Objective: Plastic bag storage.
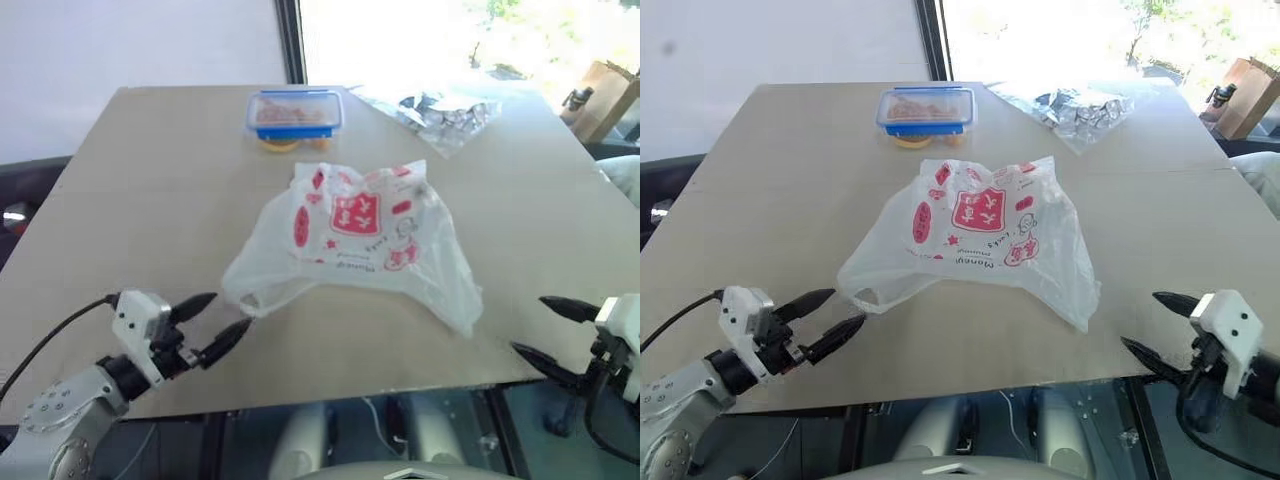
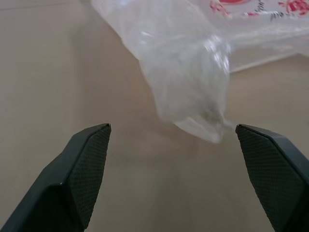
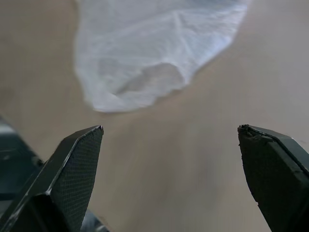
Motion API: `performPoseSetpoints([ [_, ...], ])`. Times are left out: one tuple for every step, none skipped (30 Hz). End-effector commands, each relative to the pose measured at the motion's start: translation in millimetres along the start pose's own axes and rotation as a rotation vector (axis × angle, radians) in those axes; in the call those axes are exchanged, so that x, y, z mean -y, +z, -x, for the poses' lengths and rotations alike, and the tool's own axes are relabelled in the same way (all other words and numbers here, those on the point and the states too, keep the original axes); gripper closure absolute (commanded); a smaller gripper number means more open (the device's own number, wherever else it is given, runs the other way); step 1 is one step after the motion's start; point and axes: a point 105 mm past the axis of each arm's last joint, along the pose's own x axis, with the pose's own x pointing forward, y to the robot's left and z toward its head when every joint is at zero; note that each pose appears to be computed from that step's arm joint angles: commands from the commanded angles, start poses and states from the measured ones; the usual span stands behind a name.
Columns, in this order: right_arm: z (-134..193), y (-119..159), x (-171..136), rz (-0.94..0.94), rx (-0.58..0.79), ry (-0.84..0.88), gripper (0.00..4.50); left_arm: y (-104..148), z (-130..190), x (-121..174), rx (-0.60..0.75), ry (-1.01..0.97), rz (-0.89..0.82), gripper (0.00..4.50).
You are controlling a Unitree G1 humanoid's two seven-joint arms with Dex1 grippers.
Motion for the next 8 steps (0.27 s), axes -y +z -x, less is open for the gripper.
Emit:
performPoseSetpoints([
  [12.5, -3.7, 24.9, 0.066, -0.028, -0.046, 0.00, 3.4, 3.4, 14.0, -0.001, -0.058, -0.048, 0.11],
  [12.9, -4.7, 30.8, 0.076, -0.030, -0.052, 0.00, 0.3, 5.9, 16.4, -0.013, -0.065, -0.042, 0.11],
  [13.0, -5.0, 34.7, 0.085, -0.031, -0.057, 0.00, -1.6, 7.6, 18.0, -0.021, -0.069, -0.039, 0.11],
  [12.5, -4.8, 39.8, 0.097, -0.032, -0.057, 0.00, -3.6, 10.4, 18.8, -0.027, -0.067, -0.033, 0.11],
  [11.9, -4.3, 43.4, 0.108, -0.031, -0.057, 0.00, -4.8, 12.4, 19.0, -0.031, -0.063, -0.028, 0.11],
  [11.1, -3.1, 46.5, 0.117, -0.026, -0.052, 0.00, -5.6, 13.7, 18.7, -0.033, -0.055, -0.020, 0.11],
  [10.0, -1.4, 48.6, 0.124, -0.021, -0.047, 0.00, -5.6, 14.8, 17.9, -0.032, -0.049, -0.014, 0.11],
  [7.9, 1.3, 50.8, 0.133, -0.015, -0.042, 0.00, -5.8, 15.5, 16.2, -0.032, -0.037, -0.012, 0.11],
])
